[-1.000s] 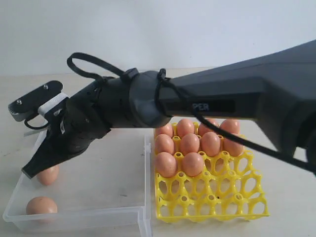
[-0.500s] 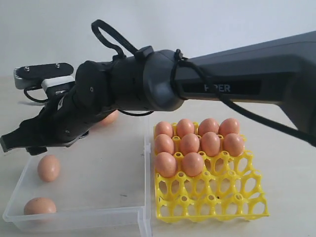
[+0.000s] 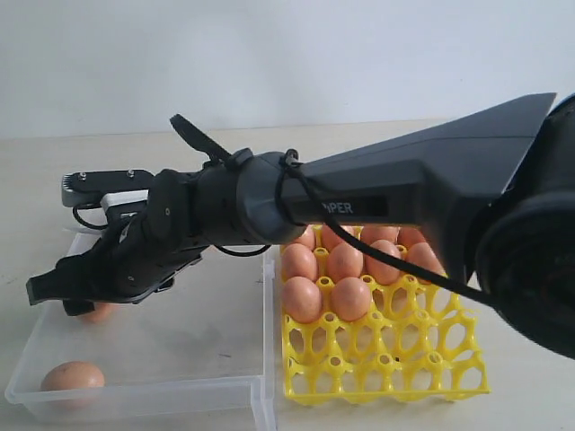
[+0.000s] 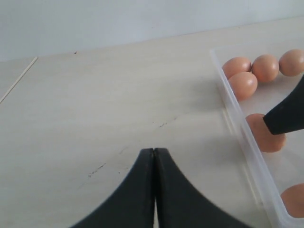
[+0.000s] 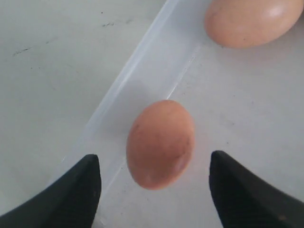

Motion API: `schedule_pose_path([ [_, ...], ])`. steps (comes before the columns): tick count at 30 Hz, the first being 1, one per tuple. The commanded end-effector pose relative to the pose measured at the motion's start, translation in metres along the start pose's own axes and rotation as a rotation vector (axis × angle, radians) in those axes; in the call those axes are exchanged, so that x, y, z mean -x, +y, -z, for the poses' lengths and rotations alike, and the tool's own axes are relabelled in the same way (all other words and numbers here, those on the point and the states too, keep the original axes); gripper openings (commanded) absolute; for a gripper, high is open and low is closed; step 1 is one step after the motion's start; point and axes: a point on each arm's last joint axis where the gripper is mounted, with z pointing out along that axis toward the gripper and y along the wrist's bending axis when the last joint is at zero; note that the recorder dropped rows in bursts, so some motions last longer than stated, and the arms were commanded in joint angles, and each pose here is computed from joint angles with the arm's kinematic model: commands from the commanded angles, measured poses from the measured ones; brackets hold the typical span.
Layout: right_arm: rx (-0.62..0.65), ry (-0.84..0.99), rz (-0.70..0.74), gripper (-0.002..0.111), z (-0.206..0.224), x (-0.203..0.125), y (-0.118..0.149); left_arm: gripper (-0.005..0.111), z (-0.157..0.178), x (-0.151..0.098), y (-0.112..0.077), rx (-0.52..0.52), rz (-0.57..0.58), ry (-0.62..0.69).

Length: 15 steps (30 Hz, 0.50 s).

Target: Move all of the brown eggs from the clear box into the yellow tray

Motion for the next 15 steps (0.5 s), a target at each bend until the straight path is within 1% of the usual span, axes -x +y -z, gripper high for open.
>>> schedule_pose_path([
  [1, 0.014, -0.011, 0.002, 0.063, -0.0018, 0.0095, 0.0028, 0.0, 0.0009, 0.0023, -0.0001, -0.005, 0.005, -0.019],
  [4, 0.019, 0.01, 0.018, 0.063, -0.0064, 0.012, 0.0045, 0.0, 0.0009, 0.0023, -0.0001, -0.005, 0.005, -0.019],
  [10, -0.011, 0.041, 0.092, 0.062, -0.0116, 0.012, 0.0019, 0.0, 0.0009, 0.0023, -0.0001, -0.005, 0.005, -0.019],
  [15, -0.022, 0.029, 0.077, 0.062, -0.0107, 0.0154, -0.0041, 0.0, 0.0009, 0.0023, -0.0001, -0.005, 0.005, -0.019],
])
